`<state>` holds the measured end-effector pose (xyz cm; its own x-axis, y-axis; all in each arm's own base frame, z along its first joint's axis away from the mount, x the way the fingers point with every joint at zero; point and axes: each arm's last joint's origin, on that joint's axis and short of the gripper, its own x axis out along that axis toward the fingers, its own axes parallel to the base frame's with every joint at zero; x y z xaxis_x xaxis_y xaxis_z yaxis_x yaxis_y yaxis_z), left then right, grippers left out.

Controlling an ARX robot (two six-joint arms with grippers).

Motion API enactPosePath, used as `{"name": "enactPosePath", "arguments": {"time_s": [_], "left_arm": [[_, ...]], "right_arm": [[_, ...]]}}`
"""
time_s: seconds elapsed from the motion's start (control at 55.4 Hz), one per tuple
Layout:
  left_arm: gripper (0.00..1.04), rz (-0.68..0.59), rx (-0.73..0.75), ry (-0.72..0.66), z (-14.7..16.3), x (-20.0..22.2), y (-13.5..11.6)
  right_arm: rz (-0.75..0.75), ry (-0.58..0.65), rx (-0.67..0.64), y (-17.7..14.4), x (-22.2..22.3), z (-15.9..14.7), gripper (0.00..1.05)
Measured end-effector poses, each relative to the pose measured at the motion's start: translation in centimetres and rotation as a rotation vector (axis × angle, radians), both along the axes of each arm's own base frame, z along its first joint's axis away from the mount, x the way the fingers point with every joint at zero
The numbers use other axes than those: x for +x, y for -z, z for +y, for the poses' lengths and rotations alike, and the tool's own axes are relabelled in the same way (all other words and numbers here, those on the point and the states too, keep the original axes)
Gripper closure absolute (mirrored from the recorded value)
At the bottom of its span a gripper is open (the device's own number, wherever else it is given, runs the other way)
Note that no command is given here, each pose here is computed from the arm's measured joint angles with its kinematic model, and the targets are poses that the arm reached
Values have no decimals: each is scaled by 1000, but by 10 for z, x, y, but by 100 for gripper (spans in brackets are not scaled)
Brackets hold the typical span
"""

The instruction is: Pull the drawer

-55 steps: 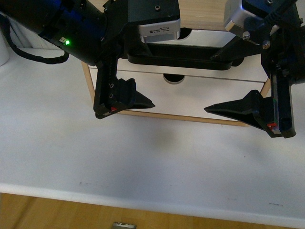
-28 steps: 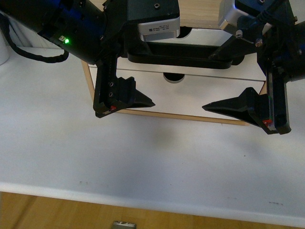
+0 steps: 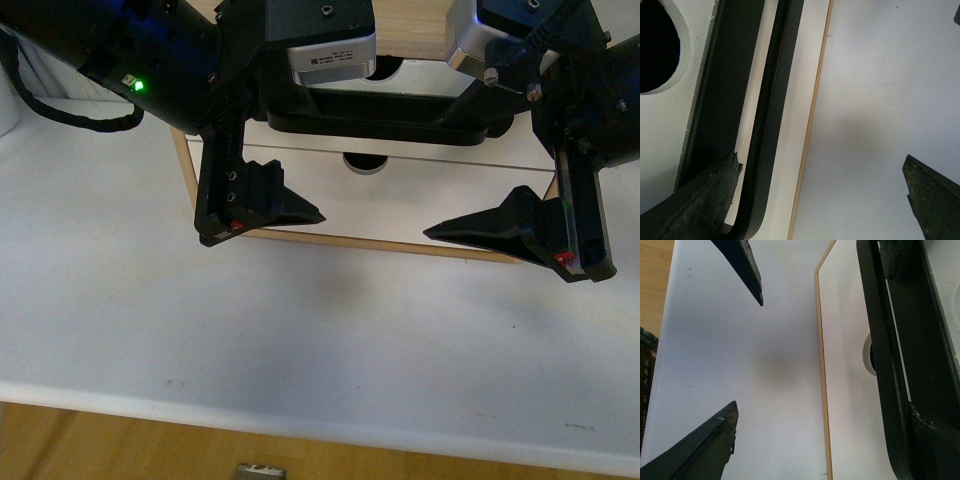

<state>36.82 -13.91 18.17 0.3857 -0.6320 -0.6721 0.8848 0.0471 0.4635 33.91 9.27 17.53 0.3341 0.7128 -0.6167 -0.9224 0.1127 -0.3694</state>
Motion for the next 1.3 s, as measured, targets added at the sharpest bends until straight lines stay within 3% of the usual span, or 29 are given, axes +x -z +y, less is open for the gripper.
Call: {"name": "enactPosePath", "arguments": {"time_s": [1.299], "left_arm": [[6,8,-6,2,4,0,2]], "right_arm": [[46,-30,-17,-1,-3,6,9]]}}
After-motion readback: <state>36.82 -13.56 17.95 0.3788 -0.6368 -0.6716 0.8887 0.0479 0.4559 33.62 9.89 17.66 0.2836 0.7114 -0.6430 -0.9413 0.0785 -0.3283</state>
